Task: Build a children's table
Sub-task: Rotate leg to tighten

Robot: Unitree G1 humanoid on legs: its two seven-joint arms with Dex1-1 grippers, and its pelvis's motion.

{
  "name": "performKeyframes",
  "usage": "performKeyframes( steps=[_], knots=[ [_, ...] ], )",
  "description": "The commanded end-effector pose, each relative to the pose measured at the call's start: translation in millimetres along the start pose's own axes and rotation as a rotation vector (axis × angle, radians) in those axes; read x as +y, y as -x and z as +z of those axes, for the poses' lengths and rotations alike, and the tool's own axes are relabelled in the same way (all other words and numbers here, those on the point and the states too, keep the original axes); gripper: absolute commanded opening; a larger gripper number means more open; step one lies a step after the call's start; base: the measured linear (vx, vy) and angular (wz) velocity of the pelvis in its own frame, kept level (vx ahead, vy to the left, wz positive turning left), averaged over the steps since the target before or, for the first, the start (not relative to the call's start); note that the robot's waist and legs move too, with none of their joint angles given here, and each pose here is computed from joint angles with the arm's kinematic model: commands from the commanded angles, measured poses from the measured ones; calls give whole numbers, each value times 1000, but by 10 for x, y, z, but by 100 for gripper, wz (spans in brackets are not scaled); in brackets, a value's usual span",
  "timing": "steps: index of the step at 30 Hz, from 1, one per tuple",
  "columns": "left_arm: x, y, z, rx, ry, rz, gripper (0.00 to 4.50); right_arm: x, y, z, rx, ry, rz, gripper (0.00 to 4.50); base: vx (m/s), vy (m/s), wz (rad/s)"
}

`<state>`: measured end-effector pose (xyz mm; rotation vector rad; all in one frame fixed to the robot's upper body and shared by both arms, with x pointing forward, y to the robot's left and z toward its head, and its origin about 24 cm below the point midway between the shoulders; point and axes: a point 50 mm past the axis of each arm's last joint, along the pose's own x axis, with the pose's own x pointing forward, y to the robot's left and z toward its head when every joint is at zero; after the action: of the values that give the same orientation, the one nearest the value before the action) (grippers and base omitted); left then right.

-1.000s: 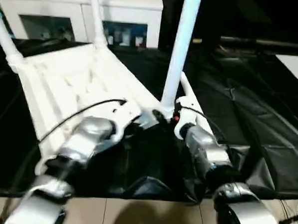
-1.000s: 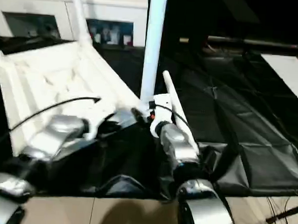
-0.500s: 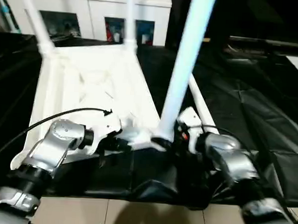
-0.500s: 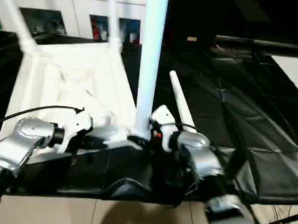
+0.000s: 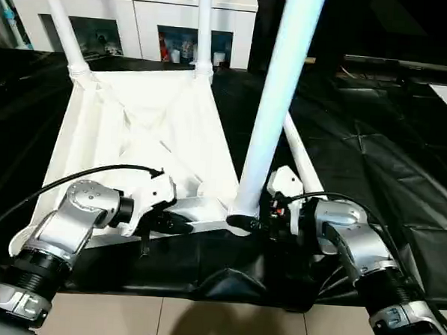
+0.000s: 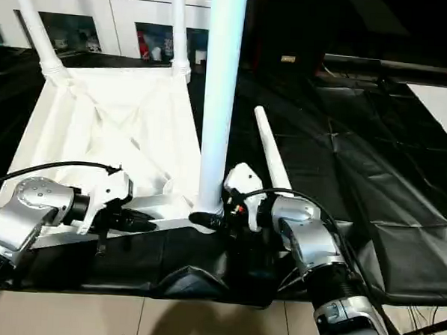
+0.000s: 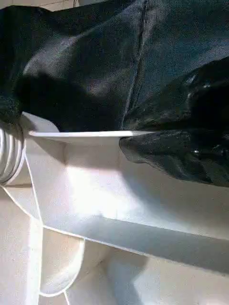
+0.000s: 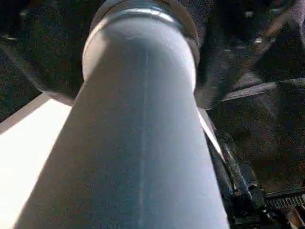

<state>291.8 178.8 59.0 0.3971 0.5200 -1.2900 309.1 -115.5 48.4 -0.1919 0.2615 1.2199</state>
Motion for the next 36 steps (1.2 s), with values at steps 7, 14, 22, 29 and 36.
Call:
performKeyframes(
  steps=[7,14,22,29,36],
  knots=[
    [-40,-65,18,-26,-4,-68,0,37,17,-40,5,3,16,279,0,0,0],
    [51,-175,2,-4,37,53,0,-30,-69,-145,8,-111,-165,268,0,0,0],
    [173,-440,188,-47,106,205,0,-54,-357,-192,-2,-260,-420,267,0,0,0],
    [297,-763,442,-48,191,399,0,-174,-578,-181,69,-372,-745,267,0,0,0],
    [275,-925,515,-43,190,436,0,-173,-713,-101,48,-413,-781,267,0,0,0]
  ],
)
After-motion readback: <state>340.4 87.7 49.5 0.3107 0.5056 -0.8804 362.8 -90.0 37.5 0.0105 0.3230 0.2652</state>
